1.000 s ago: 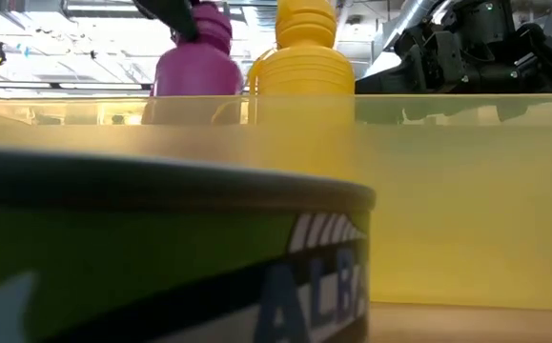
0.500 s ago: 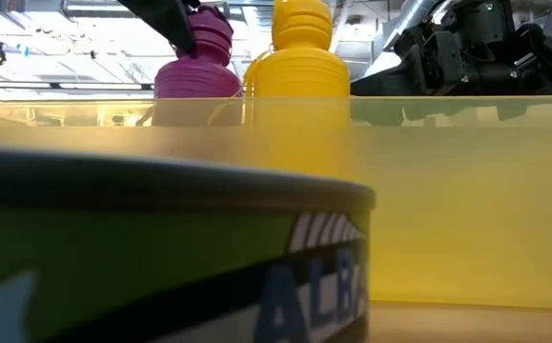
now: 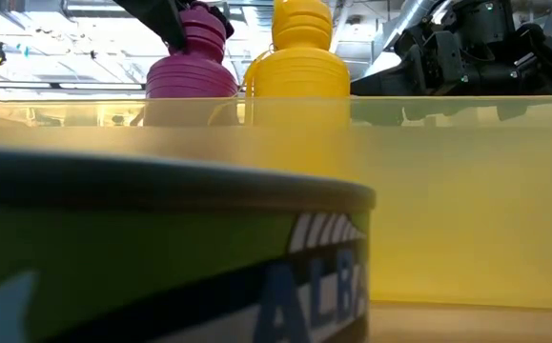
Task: Pick & Place Food Item
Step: Put the purple water bottle into the yellow bin, then put the blue water bottle into the yellow bin
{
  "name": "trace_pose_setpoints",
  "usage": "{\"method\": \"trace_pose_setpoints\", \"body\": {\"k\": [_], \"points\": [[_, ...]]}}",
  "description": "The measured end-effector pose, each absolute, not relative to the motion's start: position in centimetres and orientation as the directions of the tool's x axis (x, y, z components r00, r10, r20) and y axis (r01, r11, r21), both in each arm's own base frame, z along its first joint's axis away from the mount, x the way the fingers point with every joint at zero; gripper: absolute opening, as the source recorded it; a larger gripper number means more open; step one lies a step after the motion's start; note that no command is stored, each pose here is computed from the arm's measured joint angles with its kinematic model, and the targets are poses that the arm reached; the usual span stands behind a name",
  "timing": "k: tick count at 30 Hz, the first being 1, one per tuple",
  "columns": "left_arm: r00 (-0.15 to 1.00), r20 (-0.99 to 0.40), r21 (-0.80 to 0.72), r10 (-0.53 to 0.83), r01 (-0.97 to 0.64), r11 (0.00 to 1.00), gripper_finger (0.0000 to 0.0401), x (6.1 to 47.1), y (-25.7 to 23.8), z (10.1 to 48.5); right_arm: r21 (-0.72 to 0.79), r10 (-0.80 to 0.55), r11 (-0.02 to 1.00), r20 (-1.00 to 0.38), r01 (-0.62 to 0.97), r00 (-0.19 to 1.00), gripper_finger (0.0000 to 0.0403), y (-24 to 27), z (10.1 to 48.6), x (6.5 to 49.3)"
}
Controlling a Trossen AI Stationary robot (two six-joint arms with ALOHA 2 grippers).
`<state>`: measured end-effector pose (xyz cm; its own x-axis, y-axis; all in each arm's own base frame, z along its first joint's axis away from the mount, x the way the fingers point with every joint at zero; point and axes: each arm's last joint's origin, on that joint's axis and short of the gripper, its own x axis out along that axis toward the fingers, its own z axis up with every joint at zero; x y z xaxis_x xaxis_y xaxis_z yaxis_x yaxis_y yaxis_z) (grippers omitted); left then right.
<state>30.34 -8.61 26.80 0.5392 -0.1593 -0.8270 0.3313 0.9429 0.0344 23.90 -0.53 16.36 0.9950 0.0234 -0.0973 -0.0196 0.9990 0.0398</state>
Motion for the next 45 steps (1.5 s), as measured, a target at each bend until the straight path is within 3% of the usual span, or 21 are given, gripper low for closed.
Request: {"method": "trace_pose_setpoints", "body": {"k": [17,30,38,45], "points": [[0.586,-0.791,0.046,-0.174,0.341,0.939,0.0333,28.7,-9.0,28.9,0.04,0.023,0.999,-0.098,-0.02,0.995,0.0315,-0.5,16.3,23.9],[0.594,-0.772,-0.032,-0.227,0.32,0.947,0.0311,24.5,-9.4,32.1,0.042,0.023,0.999,-0.098,-0.019,0.995,0.0315,-0.5,16.3,23.9],[0.591,-0.714,-0.136,-0.375,0.409,0.902,0.0303,22.4,-12.2,33.4,0.042,0.014,0.999,-0.102,-0.01,0.995,0.0315,-0.6,16.3,23.9],[0.614,-0.702,-0.06,-0.361,0.455,0.889,0.0319,21.6,-15.0,33.1,0.071,-0.03,0.997,-0.129,0.04,0.991,0.0315,-1.3,16.1,23.8]]}}
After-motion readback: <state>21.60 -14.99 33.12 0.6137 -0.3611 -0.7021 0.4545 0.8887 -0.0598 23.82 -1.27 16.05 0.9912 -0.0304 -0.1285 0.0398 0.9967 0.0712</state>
